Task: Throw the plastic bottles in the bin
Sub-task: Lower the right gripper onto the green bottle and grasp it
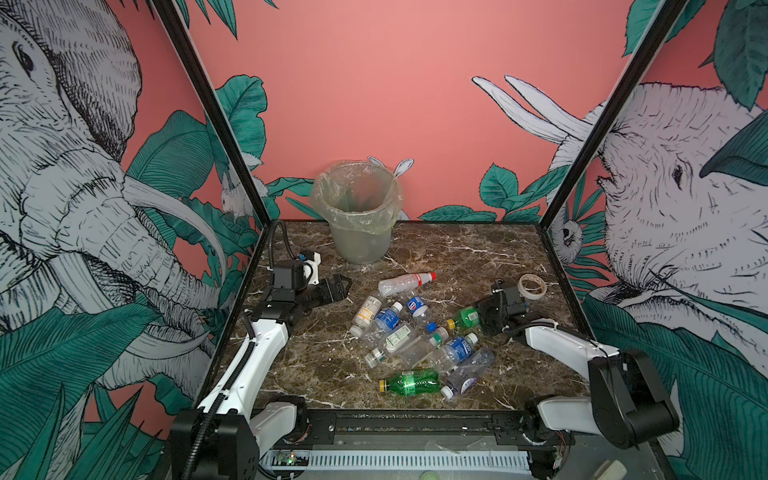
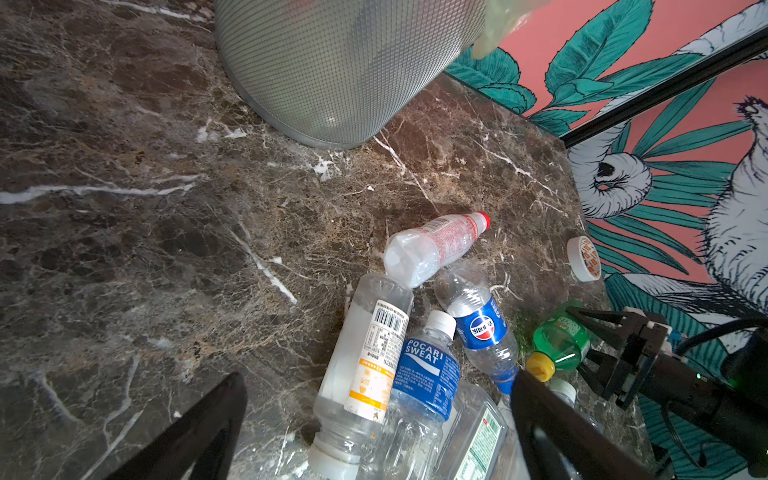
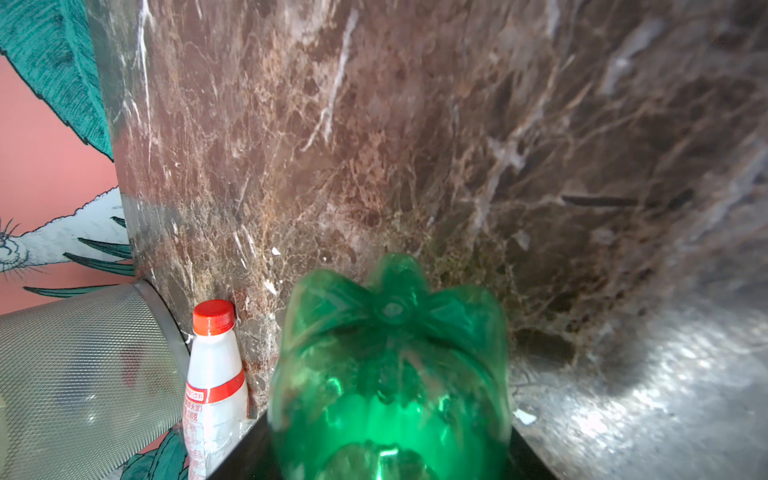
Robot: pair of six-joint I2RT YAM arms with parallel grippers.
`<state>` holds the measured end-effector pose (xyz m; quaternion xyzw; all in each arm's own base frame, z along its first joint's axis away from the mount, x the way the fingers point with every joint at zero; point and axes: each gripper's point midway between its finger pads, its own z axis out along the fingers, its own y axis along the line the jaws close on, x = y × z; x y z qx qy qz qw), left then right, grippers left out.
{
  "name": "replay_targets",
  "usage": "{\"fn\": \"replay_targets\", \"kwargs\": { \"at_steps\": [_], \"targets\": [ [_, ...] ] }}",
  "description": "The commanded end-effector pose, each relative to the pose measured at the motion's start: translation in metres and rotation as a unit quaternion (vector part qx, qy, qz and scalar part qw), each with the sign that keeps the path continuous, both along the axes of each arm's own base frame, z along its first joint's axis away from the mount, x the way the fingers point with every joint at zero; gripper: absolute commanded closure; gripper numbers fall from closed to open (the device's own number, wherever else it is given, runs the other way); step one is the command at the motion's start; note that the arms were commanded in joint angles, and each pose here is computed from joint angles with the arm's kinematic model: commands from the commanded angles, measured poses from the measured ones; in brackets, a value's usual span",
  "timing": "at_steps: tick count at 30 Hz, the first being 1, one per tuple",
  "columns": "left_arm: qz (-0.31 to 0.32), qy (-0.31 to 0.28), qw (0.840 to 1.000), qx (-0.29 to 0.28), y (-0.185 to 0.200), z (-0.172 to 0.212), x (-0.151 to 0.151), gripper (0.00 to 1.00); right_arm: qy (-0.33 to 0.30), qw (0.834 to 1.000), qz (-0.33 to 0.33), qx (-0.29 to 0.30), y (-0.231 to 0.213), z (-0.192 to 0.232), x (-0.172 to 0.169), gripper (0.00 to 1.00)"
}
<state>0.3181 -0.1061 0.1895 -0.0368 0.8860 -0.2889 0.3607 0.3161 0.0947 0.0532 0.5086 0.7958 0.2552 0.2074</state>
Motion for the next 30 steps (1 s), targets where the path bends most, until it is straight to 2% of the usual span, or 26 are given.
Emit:
{"fn": "replay_targets", "kwargs": {
  "at_steps": [1,9,15,22,30],
  "targets": [
    [0.01,0.013,1.0,-0.002,0.002,-0.006,-0.004,0.01,-0.024,0.999,-0.014,0.02,0.001,0.008,0.007,0.37],
    [0.014,0.016,1.0,-0.007,0.002,-0.006,-0.003,0.0,-0.079,0.996,0.013,0.031,0.009,0.026,0.021,0.39],
    [0.016,0.021,0.999,-0.033,-0.004,0.0,0.004,0.01,-0.097,0.994,0.038,0.038,0.018,0.036,0.028,0.4],
    [0.022,0.027,0.999,-0.028,-0.002,-0.004,0.004,0.0,-0.119,0.99,0.055,0.046,0.024,0.045,0.033,0.42],
    [0.032,0.042,0.998,-0.022,0.002,-0.012,0.003,0.0,-0.155,0.982,0.106,-0.001,0.025,0.076,0.037,0.44]
  ]
}}
